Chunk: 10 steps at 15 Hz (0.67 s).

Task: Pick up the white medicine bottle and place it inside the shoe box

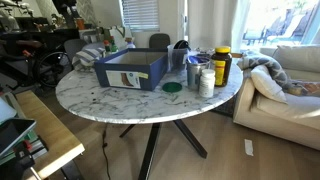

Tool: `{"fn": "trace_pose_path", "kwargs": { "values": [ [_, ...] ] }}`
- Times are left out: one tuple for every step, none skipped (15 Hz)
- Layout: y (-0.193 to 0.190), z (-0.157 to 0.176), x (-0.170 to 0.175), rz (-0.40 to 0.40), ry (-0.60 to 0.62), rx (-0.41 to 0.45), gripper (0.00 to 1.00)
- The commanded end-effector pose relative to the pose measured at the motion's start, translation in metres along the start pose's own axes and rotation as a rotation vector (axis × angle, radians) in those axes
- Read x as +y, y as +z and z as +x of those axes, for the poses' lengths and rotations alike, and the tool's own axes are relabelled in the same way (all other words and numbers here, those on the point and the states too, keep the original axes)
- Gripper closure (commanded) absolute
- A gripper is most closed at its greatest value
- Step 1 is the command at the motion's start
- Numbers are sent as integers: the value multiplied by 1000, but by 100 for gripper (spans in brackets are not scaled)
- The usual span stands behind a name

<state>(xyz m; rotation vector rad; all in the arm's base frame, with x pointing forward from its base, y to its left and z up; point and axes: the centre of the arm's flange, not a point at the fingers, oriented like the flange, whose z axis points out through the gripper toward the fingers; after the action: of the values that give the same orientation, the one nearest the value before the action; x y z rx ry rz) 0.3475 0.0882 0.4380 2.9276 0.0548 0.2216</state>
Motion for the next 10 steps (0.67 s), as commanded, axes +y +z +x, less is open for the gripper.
{"fn": "trace_pose_path", "kwargs": {
  "values": [
    [0,0,0,0,0,-1,0],
    [0,0,0,0,0,-1,0],
    [0,0,0,0,0,-1,0],
    [0,0,0,0,0,-1,0],
    [0,0,0,0,0,-1,0],
    [0,0,0,0,0,-1,0],
    [-3,-6,2,1,3,15,0],
    [-7,-15,13,15,41,38,0],
    [-10,-22,22,19,48,46,0],
    [-12,-34,42,11,68,72,0]
  ]
}}
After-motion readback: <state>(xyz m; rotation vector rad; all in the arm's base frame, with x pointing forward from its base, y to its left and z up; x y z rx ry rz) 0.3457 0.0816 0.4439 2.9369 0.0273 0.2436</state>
